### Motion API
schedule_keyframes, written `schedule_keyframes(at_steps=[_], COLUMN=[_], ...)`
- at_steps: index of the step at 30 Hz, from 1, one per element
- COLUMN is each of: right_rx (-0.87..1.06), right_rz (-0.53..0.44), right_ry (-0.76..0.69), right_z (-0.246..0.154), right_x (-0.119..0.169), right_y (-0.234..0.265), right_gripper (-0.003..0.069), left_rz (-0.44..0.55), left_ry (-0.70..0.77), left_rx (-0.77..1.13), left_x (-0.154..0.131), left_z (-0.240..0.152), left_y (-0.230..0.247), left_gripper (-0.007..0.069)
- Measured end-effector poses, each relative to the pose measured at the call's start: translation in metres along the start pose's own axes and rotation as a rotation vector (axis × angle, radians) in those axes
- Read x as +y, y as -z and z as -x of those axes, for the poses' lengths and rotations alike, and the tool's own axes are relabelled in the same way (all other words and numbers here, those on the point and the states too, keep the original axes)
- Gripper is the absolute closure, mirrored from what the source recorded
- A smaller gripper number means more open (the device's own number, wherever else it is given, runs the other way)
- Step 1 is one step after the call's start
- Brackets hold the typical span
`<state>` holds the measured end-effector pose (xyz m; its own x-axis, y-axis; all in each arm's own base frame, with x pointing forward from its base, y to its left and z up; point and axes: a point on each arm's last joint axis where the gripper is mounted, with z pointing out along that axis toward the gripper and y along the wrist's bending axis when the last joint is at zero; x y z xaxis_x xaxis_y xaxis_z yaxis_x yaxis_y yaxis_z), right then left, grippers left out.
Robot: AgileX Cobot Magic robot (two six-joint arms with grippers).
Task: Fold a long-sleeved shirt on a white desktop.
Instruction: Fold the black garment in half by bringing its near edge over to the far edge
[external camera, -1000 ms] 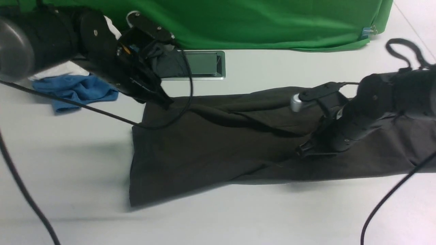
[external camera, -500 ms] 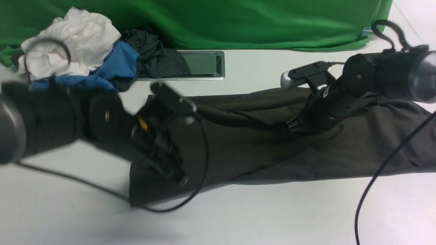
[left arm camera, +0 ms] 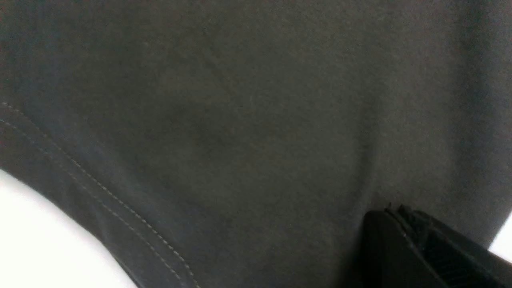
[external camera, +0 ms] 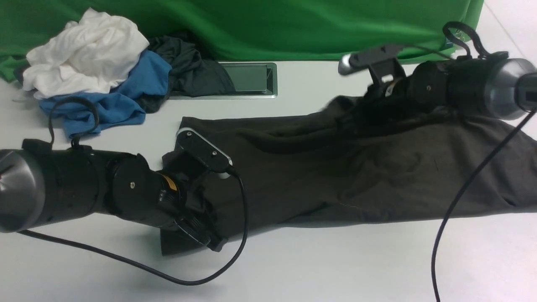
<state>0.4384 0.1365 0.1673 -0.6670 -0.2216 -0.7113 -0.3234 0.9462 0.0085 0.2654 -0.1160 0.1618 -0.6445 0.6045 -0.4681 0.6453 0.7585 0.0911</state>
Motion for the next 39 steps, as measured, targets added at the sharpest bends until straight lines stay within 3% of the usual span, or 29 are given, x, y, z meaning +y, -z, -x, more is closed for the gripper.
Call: schedule_keyframes(at_steps=[4, 7, 12, 16, 21, 24, 25, 26, 29, 31, 35, 39], right_rx=[-0.134, -0.122, -0.056, 0.051, 0.205, 0.266, 0.281, 0.277, 0.217, 0.185, 0.168, 0.14], right_rz=[-0.043, -0.052, -0.045, -0.012, 0.013, 0.022, 0.03, 0.031, 0.027, 0.025, 0.03, 0.028], right_ry=[-0.015, -0.028, -0.023, -0.006, -0.023, -0.049, -0.067, -0.072, -0.085, -0.085, -0.036, 0.001], right_z=[0.008, 0.012, 0.035, 0.049, 0.03, 0.019, 0.014, 0.014, 0.019, 0.022, 0.017, 0.009], right_x=[-0.014, -0.023, -0.032, -0.028, -0.027, -0.026, -0.026, -0.025, -0.026, -0.025, -0.018, -0.012], right_y=[-0.02, -0.022, 0.014, 0.068, 0.056, 0.043, 0.037, 0.036, 0.035, 0.032, 0.016, -0.004], right_gripper=[0.0629, 0.0629, 0.0626, 0.0627, 0.0615, 0.0527, 0.04, 0.0318, 0.0132, 0.0072, 0.0114, 0.0249], left_rz=[0.0, -0.012, -0.041, -0.045, -0.051, -0.073, -0.085, -0.087, -0.091, -0.092, -0.093, -0.097], left_ry=[-0.001, -0.007, -0.028, 0.0, 0.0, -0.001, 0.0, 0.0, 0.0, 0.0, 0.0, -0.002], left_rx=[0.0, 0.022, 0.059, 0.024, -0.003, 0.033, 0.055, 0.061, 0.068, 0.07, 0.073, 0.08], left_x=[0.0, -0.001, 0.001, 0.01, 0.015, 0.014, 0.013, 0.013, 0.012, 0.012, 0.012, 0.012], left_z=[0.0, -0.002, 0.008, 0.041, 0.063, 0.061, 0.059, 0.058, 0.058, 0.057, 0.057, 0.057], left_y=[0.0, 0.0, 0.007, 0.023, 0.039, 0.04, 0.04, 0.04, 0.04, 0.04, 0.04, 0.041], left_gripper=[0.0607, 0.0607, 0.0607, 0.0607, 0.0607, 0.0607, 0.0607, 0.0607, 0.0607, 0.0607, 0.0607, 0.0607])
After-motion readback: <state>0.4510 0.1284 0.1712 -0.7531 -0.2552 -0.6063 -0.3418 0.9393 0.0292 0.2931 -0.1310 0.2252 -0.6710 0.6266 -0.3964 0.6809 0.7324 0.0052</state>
